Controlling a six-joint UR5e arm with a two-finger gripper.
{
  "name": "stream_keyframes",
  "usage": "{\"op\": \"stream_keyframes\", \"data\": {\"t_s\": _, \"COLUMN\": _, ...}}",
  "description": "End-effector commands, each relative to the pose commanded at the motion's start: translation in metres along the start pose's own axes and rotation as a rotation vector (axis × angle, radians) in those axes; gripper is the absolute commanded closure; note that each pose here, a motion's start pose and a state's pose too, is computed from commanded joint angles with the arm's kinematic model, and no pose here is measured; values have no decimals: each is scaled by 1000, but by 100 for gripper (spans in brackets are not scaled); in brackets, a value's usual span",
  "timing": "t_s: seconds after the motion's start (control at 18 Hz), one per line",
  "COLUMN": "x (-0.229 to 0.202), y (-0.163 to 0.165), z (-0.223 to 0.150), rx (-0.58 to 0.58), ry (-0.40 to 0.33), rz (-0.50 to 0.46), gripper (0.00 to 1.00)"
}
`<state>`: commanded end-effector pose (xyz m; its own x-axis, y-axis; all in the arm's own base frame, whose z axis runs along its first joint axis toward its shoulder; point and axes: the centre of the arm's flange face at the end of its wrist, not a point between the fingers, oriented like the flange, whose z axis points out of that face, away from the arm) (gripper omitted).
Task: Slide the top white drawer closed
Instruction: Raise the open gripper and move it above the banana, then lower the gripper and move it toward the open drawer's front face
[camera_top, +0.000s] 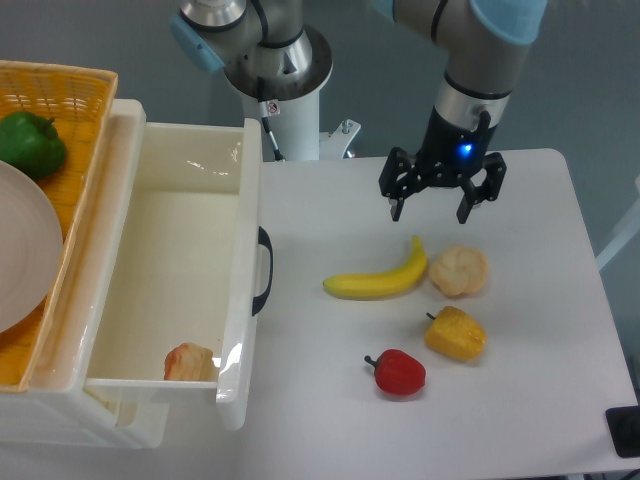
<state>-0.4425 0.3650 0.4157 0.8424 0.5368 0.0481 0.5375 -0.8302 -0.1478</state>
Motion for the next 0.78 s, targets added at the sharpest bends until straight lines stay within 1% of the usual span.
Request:
{"op": "stream_keyframes", "data": {"t_s": 0.06, "x": 12, "y": -4, "z": 7, "rx": -27, "ry": -20, "rz": 20, "gripper": 0}}
{"op": "stream_keyframes", "data": {"t_s": 0.11, "x": 11, "y": -2, "z": 11, "rx": -48, "ry": -41, "rz": 15, "gripper": 0}}
{"op": "stream_keyframes", "data": {"t_s": 0.17, "x": 12, "y": -1, "z": 12, "rx": -62, "ry": -59, "rz": -3, "gripper": 0}}
{"op": "stream_keyframes", "data": {"t_s": 0.33, "x": 19, "y": -5, "z": 20, "rx": -76, "ry": -74, "rz": -72, "gripper": 0}}
{"op": "stream_keyframes", "data": {"t_s": 0.44, "x": 32, "y": -11, "z": 30, "rx": -91, "ry": -69, "rz": -92, "gripper": 0}}
{"op": "stream_keyframes", "data": {"t_s": 0.56, "x": 41, "y": -16, "z": 39, "rx": -101, "ry": -52, "rz": -90, "gripper": 0}}
{"op": "stream_keyframes", "data": {"t_s": 0.78, "x": 56, "y": -30, "z": 67, "rx": -125, "ry": -29, "rz": -61, "gripper": 0}}
